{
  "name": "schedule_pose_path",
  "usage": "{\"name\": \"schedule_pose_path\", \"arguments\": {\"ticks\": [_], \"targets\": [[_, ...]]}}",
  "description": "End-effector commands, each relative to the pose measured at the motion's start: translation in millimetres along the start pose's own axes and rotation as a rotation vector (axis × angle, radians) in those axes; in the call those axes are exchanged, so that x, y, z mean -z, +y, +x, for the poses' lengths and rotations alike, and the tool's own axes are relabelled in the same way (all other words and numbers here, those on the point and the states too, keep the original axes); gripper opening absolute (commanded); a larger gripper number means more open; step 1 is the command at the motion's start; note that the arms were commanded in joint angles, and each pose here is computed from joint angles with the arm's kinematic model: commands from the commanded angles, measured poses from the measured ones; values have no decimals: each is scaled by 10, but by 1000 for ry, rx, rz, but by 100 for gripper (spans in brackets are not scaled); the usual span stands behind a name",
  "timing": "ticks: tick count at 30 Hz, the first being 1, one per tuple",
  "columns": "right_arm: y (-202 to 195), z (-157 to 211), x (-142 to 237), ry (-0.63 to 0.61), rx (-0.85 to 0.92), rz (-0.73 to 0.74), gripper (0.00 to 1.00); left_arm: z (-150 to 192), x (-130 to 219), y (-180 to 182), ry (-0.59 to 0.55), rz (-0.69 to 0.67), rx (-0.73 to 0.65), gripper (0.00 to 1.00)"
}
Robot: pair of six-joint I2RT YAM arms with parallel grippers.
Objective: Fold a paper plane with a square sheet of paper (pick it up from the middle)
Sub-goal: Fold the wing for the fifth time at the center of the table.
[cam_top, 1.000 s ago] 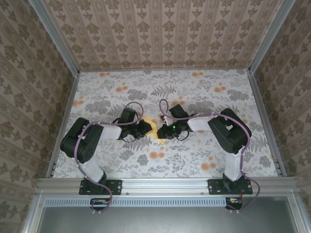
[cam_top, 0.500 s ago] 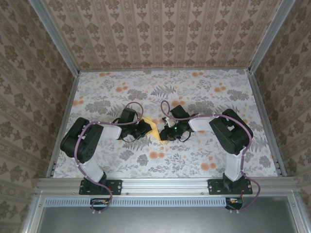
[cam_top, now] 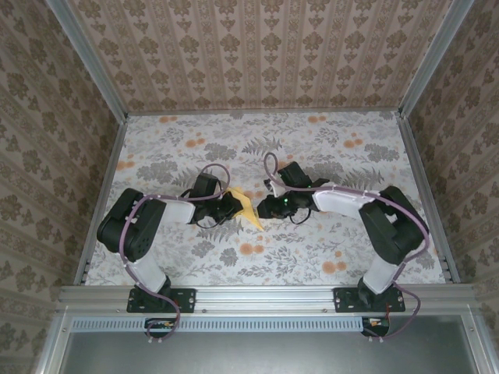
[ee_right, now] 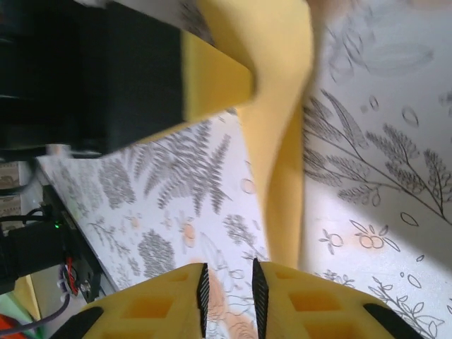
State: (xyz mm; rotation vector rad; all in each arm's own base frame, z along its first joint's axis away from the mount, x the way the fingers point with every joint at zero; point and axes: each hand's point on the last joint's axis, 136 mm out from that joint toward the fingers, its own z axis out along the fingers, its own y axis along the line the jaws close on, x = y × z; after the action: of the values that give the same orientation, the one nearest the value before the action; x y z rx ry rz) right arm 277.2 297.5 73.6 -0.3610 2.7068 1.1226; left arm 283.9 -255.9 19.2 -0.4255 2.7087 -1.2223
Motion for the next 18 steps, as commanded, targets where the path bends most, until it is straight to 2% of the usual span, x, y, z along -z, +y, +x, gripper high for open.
{"name": "schedule_pose_path", "arguments": {"ticks": [1,7,18], "targets": [[56,27,25,-10,14,47,22,54,-35,372,12,-132,63,8],[162,-10,-232,27,-7,9,8,61,-31,382,12,-136,66,8],[-5,-50,-546,88,-55,70,6,64,-28,393,14,-143,64,8]]}}
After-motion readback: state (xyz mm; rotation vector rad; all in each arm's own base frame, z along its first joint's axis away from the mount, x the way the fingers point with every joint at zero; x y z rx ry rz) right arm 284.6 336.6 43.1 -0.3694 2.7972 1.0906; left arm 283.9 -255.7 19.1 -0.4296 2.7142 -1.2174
